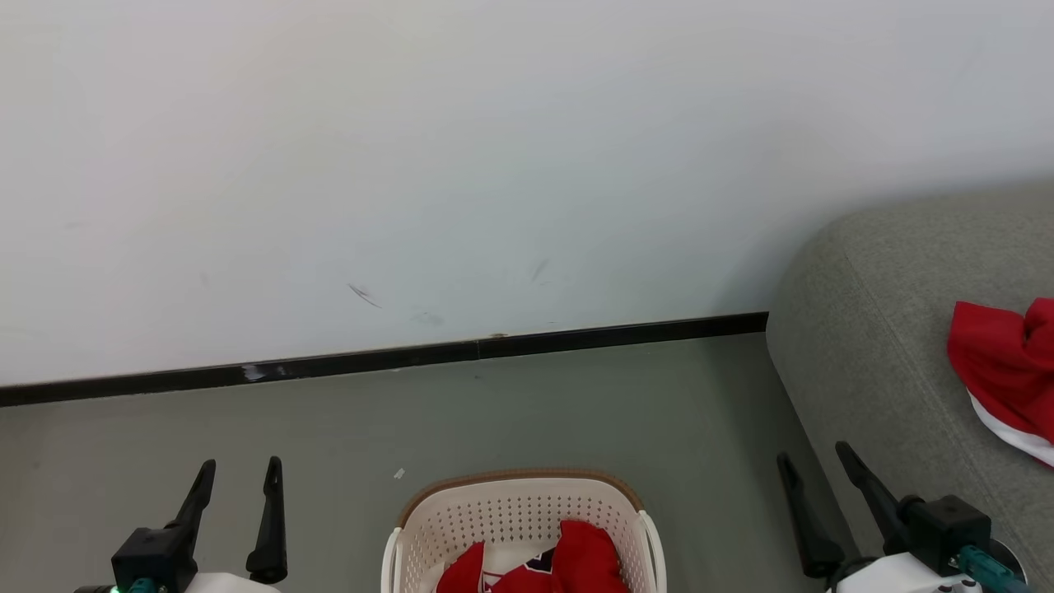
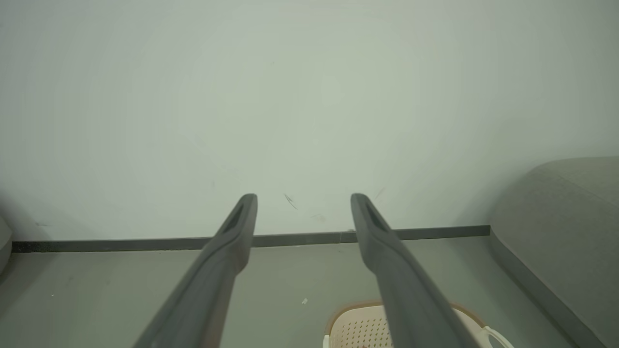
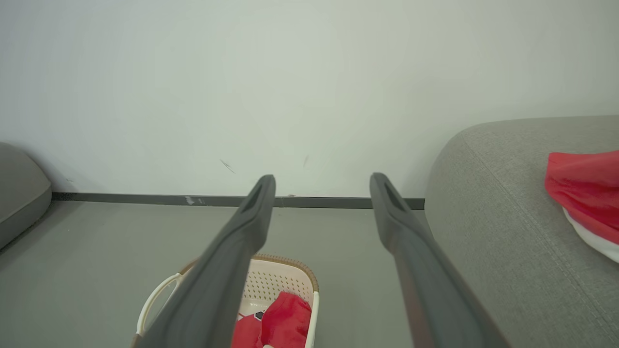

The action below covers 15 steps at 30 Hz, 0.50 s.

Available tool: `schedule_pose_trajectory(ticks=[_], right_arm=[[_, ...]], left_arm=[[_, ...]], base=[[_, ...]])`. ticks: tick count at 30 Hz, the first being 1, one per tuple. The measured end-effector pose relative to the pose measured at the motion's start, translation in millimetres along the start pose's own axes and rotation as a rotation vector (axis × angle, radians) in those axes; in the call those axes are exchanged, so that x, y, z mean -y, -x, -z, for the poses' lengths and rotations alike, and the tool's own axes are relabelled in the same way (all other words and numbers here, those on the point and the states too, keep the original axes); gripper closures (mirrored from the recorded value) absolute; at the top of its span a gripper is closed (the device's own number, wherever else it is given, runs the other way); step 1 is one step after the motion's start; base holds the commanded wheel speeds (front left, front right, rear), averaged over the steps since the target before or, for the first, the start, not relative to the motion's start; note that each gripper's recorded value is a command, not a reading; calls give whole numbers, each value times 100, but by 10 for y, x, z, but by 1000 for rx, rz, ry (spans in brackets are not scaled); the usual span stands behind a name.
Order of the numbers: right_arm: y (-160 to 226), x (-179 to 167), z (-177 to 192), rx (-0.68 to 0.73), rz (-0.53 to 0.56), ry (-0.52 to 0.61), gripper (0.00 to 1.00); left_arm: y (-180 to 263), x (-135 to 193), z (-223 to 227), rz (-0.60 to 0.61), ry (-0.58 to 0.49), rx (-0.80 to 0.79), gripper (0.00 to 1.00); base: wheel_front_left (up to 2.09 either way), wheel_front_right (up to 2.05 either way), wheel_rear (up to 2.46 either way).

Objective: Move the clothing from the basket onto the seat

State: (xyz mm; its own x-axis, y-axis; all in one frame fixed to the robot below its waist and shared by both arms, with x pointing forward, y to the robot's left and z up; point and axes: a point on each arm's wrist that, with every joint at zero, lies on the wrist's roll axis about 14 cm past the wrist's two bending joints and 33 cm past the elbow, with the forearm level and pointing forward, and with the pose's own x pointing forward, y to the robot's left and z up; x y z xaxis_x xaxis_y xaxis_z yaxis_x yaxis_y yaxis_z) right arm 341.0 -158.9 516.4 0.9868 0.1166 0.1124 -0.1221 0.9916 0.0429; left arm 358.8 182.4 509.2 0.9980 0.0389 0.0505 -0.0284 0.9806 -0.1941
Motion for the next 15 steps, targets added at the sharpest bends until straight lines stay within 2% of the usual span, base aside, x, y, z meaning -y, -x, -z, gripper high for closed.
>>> schedule_pose_trajectory(ticks=[15], right_arm=[[-66, -48, -40, 14, -16, -4, 0]], left_arm=[[0, -40, 42, 2, -19, -12, 0]], base=[[0, 0, 0]])
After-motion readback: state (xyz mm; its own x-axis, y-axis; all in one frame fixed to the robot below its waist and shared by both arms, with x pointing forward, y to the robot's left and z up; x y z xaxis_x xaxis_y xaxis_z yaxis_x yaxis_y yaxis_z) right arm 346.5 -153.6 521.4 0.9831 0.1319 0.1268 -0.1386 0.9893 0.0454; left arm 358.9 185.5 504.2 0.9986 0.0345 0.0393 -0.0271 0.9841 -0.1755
